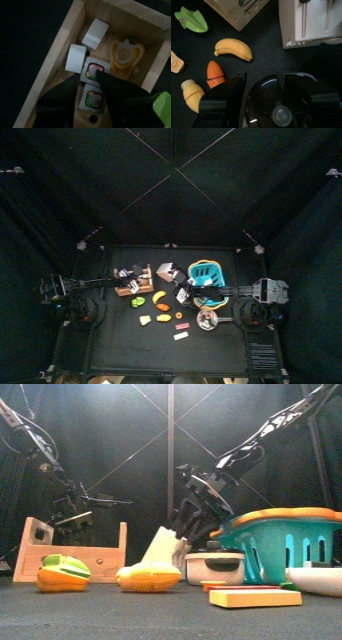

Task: Grab white sushi piece

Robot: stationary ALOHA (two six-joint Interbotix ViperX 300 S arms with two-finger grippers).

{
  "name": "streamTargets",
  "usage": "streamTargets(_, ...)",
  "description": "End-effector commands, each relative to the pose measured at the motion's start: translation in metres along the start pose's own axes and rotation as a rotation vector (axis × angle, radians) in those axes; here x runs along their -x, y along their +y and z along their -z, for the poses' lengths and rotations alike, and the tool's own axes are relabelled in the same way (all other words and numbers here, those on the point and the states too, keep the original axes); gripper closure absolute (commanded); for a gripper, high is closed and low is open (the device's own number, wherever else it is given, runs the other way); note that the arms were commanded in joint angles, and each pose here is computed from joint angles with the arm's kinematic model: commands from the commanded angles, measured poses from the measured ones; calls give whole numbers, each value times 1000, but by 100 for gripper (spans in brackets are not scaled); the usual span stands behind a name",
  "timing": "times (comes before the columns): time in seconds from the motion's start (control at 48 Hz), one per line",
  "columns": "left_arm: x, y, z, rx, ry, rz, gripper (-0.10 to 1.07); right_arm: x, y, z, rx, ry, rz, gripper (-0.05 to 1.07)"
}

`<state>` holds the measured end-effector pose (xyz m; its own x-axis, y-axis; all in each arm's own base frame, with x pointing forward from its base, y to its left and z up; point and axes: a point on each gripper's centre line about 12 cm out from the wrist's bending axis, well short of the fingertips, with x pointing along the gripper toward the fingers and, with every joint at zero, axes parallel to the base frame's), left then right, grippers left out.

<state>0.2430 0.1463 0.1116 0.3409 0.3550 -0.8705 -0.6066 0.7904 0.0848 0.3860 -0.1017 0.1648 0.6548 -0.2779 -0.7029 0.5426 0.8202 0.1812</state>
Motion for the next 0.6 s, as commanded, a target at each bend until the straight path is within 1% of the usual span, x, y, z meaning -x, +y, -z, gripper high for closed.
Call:
streamTargets(0.0,-2,3,8,13,29,-10,41,4,2,-6,-11,-20,-13,16)
streamTargets(0.104,-1,1,8,27,28,-3,47,3,2,-6,-11,-19,-14,16)
streamTargets(0.188,1,1,7,32,23,0,47,3,2,-6,-11,-19,-14,16)
streamTargets(0.25,3,1,6,35,14,2,45,3,2,-6,-11,-19,-14,16)
streamTargets(0.333,5,1,4,35,-1,7,38,3,2,-6,-11,-19,-12,16)
streamTargets(0.479,9,1,2,39,-13,9,20,3,2,-5,-9,-16,-11,16)
streamTargets(0.583,10,1,0,40,-24,13,11,3,2,-5,-10,-17,-13,16)
